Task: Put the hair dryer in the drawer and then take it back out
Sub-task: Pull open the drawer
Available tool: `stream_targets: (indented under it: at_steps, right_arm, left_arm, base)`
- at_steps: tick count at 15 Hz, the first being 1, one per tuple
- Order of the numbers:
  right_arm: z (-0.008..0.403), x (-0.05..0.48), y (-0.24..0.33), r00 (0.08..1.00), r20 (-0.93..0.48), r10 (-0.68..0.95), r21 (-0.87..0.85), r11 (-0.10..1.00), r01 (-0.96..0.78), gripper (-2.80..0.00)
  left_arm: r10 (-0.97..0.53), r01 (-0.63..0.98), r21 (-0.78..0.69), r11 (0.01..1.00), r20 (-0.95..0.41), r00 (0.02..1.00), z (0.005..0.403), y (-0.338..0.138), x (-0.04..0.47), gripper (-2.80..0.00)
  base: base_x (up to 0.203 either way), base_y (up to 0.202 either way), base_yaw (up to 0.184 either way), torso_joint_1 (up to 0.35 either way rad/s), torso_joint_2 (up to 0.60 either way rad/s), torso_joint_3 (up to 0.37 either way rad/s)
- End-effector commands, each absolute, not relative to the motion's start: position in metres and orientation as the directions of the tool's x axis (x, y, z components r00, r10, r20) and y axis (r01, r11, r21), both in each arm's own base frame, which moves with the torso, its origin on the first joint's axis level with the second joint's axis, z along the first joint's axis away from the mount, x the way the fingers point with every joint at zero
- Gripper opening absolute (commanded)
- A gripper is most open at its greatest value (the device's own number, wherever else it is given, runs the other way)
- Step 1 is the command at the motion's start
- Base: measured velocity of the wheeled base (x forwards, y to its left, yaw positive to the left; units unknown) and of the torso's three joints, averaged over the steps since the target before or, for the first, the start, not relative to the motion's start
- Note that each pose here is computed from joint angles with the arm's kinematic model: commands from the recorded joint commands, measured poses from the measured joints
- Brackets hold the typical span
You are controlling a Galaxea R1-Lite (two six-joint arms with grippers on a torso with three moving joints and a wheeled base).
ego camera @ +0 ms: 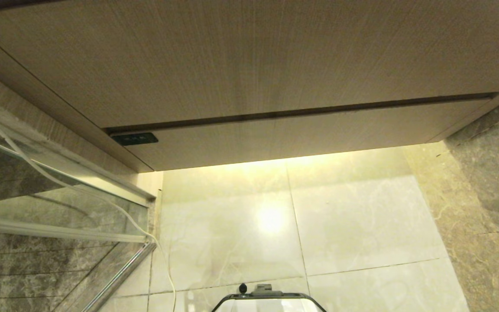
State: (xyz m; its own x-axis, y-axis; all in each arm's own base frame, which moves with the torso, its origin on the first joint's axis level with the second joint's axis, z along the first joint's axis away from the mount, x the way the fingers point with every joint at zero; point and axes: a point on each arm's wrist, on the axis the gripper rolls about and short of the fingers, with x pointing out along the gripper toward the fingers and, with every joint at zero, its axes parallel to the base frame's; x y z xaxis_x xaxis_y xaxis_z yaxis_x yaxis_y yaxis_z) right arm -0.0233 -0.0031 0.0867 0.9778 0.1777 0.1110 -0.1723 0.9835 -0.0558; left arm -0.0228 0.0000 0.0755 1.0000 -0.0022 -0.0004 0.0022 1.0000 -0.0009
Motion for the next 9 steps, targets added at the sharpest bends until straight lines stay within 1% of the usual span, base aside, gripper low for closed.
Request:
stream_targets:
  at_steps: [1, 7, 9]
  right_arm:
    - [0.075, -0.023, -0.003, 0.978, 0.109, 0.179, -0.058, 0.983, -0.174, -2.8]
    - [0.076, -0.023, -0.003, 0.977, 0.116, 0.176, -0.089, 0.982, -0.166, -2.8]
    - [0.103, -0.034, -0.005, 0.966, 0.191, 0.176, -0.093, 0.983, -0.16, -2.8]
  left_arm:
    - [-0.003, 0.003, -0.002, 1.0, 0.0, 1.0, 0.075, 0.0, -0.023, -2.8]
    - [-0.003, 0.003, -0.002, 1.0, -0.001, 1.0, 0.075, 0.0, -0.023, -2.8]
    - [-0.002, 0.002, -0.002, 1.0, 0.001, 1.0, 0.075, 0.0, -0.023, -2.8]
  base:
    - [0.0, 0.0, 0.0, 0.0, 0.0, 0.0]
    - [0.0, 0.0, 0.0, 0.0, 0.0, 0.0]
    - [0.0, 0.0, 0.0, 0.0, 0.0, 0.0]
